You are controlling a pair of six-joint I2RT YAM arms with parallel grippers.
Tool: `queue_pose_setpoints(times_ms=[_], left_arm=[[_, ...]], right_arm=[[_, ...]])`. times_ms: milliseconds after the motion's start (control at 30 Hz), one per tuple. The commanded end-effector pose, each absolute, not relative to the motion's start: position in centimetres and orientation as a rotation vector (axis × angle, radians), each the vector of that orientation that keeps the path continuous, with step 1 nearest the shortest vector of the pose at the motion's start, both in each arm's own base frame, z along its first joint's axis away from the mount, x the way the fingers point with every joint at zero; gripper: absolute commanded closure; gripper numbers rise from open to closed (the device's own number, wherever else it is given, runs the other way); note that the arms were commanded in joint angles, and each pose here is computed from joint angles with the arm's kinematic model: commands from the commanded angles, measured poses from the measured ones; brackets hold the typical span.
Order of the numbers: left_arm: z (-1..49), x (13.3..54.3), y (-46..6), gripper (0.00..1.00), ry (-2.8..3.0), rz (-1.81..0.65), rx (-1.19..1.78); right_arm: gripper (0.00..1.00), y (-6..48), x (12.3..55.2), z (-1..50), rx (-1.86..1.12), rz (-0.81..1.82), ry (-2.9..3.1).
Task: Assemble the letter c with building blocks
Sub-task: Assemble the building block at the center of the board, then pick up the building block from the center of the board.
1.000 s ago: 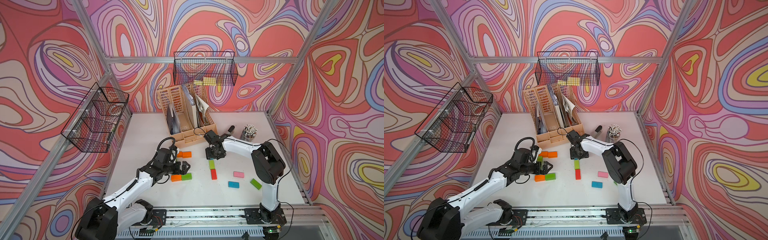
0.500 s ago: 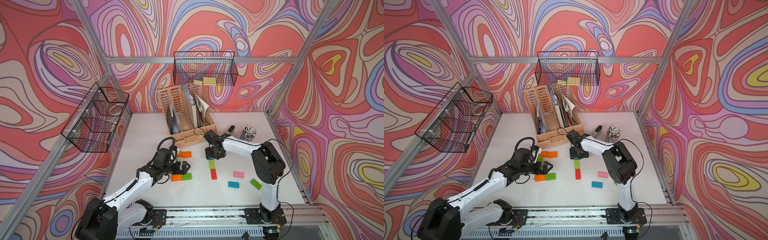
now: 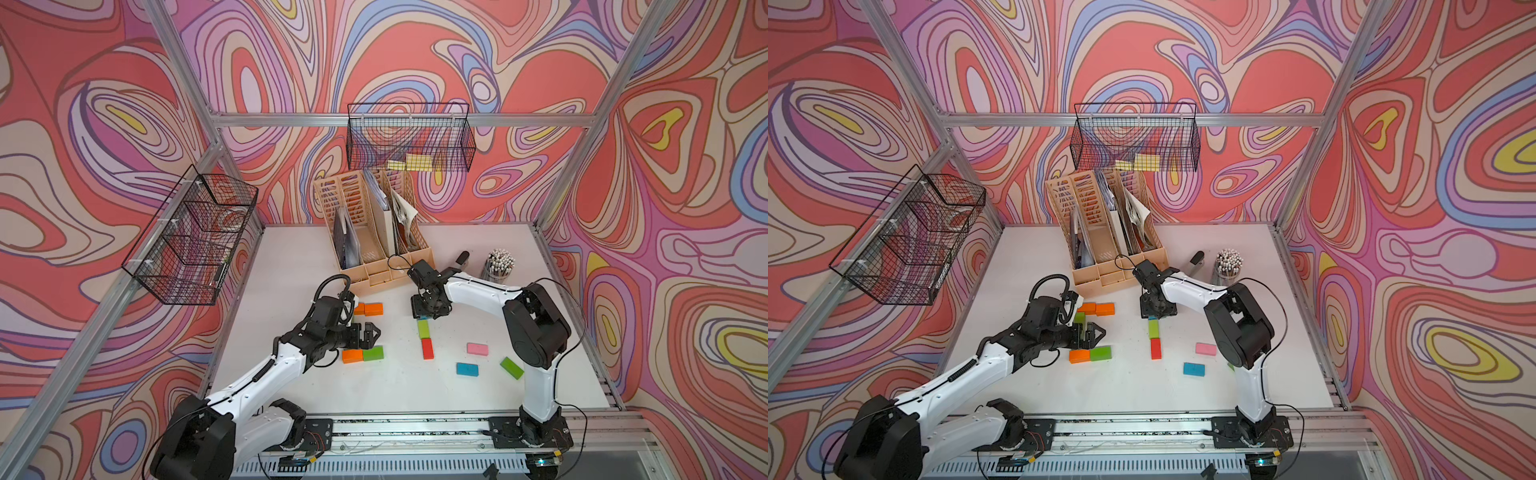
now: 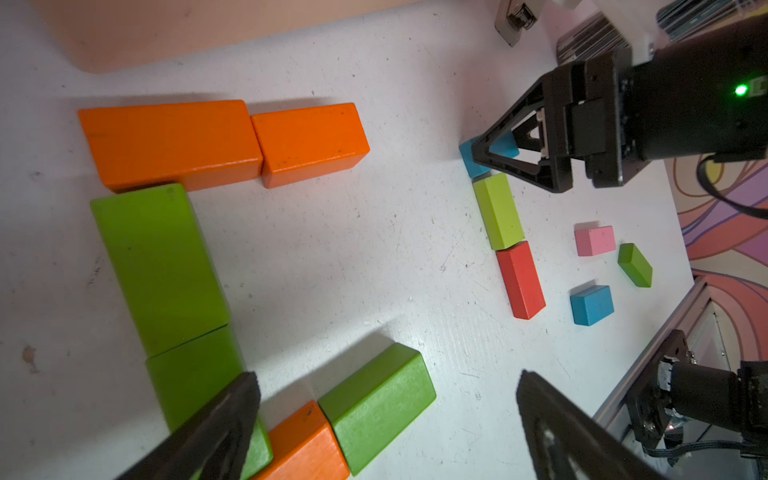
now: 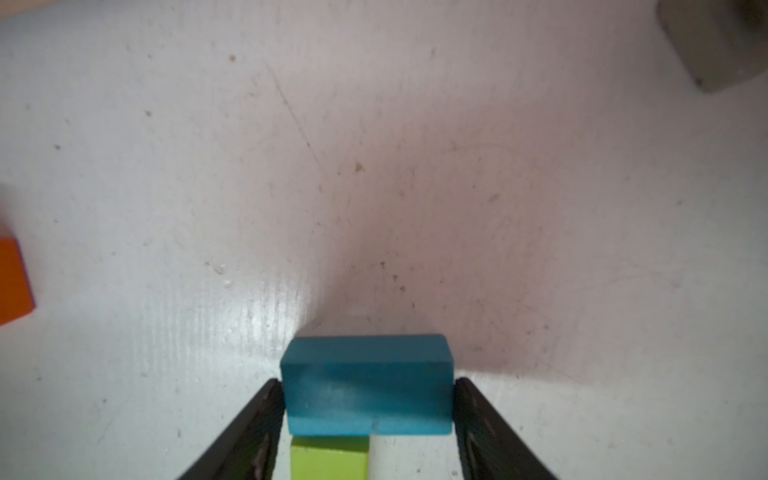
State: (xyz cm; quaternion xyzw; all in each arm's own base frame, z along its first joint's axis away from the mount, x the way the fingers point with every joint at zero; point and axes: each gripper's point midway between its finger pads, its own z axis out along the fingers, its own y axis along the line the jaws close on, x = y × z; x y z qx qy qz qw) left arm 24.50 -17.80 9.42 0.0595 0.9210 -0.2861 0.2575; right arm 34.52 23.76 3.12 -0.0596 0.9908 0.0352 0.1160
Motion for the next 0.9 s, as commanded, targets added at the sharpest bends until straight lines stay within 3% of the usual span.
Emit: queue_pose_setpoints(times_ms=[0, 200, 500, 867], left_arm=[[9.7, 24.6, -17.9, 0.0, 2.481, -0.776, 0.179], [9.7, 24.6, -17.9, 0.01, 2.481, -0.77, 0.181], [9.9, 24.6, -17.9, 0.01, 2.478, -0.769, 0.181], [10.2, 24.5, -17.8, 0.01, 2.474, -0.768, 0.185]], right_arm=[[0.27, 24.1, 34.8, 3.5, -0.164, 0.112, 2.89], [0.15, 24.4, 35.5, 6.1, -0.133, 0.154, 2.826], [0.14, 22.6, 33.2, 10.8, 0.1, 0.224, 2.793], [0.11, 20.8, 26.4, 10.6, 0.242, 0.275, 2.869]])
